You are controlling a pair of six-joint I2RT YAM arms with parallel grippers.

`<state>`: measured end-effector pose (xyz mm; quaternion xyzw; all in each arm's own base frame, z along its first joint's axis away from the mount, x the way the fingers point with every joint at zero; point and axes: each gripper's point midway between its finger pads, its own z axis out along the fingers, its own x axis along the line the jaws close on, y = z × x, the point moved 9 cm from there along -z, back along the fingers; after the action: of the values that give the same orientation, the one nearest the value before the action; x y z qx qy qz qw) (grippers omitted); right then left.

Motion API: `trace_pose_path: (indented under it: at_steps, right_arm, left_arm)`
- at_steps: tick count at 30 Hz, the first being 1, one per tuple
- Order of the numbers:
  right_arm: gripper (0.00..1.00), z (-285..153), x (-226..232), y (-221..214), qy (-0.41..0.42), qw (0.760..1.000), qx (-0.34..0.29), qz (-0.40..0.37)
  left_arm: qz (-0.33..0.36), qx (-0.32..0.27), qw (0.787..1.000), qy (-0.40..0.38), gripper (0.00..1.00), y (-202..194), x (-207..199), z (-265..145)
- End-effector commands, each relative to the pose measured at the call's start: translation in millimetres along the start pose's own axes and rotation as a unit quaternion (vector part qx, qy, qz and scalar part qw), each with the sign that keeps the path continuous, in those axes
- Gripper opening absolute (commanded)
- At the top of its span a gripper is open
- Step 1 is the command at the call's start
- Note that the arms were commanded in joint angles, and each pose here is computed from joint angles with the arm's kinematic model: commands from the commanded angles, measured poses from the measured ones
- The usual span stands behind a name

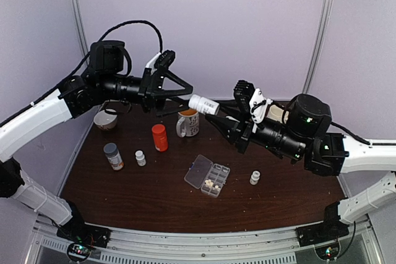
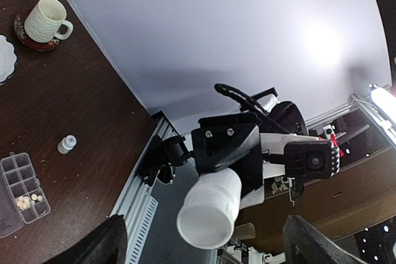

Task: Sort the pills into containers
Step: Pass from the left arm to the right

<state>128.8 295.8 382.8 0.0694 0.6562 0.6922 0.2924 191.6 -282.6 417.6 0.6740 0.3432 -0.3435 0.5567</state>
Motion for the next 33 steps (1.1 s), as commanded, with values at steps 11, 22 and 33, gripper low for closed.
trace_pose_path:
  at_steps: [11, 22, 33]
  right_arm:
    - [0.18, -29.5, 7.3, 4.9, 0.065, 0.970, -0.012, 0.233]
    - [0.14, -34.0, 17.9, -21.1, 0.082, 0.933, 0.032, 0.350]
    - [0.15, -32.7, 32.1, -32.1, 0.138, 0.895, 0.074, 0.419]
  left_arm:
    - [0.278, -0.115, 0.943, 0.142, 0.98, 21.2, -16.4, -71.0]
    - [0.474, -0.204, 0.833, 0.200, 0.98, 1.8, -15.8, -96.8]
    - [0.712, -0.081, 0.682, 0.144, 0.98, -54.1, 19.7, -64.8]
